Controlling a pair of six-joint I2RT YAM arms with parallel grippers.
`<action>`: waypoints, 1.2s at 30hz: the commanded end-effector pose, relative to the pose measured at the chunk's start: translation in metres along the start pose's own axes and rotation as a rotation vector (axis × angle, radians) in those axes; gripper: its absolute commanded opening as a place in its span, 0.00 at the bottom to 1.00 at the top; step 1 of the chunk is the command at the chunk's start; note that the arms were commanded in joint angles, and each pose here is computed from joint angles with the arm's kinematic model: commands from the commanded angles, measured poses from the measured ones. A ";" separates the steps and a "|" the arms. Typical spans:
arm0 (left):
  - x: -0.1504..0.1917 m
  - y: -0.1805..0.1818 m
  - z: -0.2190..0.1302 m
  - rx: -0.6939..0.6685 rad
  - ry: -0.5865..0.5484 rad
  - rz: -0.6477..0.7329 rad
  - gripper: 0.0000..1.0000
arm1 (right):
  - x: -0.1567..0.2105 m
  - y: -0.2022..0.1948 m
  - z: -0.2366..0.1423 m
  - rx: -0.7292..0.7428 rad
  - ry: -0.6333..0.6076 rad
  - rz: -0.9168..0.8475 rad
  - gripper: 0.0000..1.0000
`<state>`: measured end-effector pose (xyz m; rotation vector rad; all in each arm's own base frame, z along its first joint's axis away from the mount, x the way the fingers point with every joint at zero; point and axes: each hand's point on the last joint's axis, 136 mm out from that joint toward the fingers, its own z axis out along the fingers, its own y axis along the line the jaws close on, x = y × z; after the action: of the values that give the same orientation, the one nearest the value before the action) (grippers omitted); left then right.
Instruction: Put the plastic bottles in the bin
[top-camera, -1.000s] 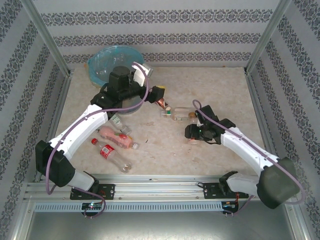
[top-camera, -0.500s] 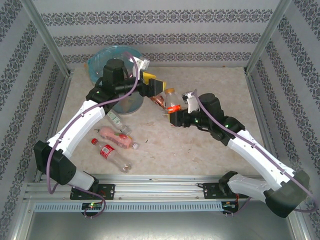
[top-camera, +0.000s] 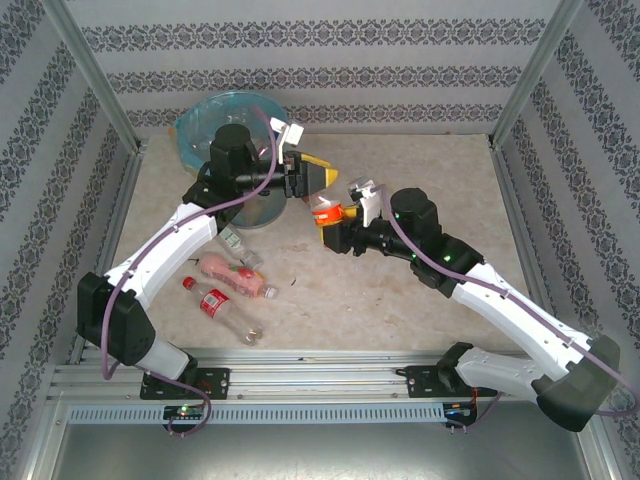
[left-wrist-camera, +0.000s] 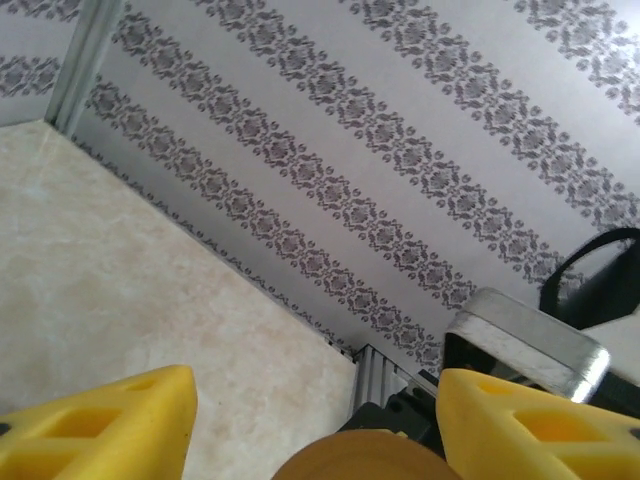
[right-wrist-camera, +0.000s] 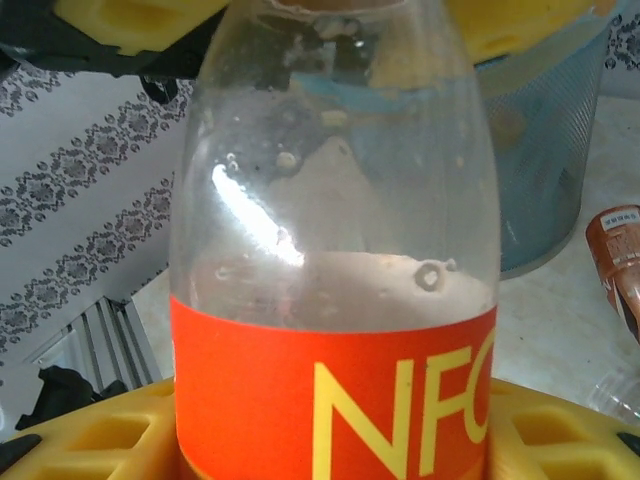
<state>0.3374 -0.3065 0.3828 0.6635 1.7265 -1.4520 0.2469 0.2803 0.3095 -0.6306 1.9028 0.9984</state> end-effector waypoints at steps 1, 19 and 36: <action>-0.016 -0.020 -0.005 0.083 -0.046 0.058 0.53 | -0.024 0.018 -0.005 -0.056 -0.089 -0.076 0.47; -0.023 -0.024 -0.013 0.030 -0.076 0.078 0.17 | -0.026 0.013 -0.004 -0.017 -0.136 -0.091 0.51; -0.061 -0.007 -0.042 -0.144 -0.255 0.151 0.00 | -0.032 -0.010 -0.003 0.125 -0.164 -0.080 0.79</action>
<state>0.3462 -0.2885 0.4031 0.5811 1.6646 -1.3700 0.2614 0.2804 0.3163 -0.5840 1.8284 0.9089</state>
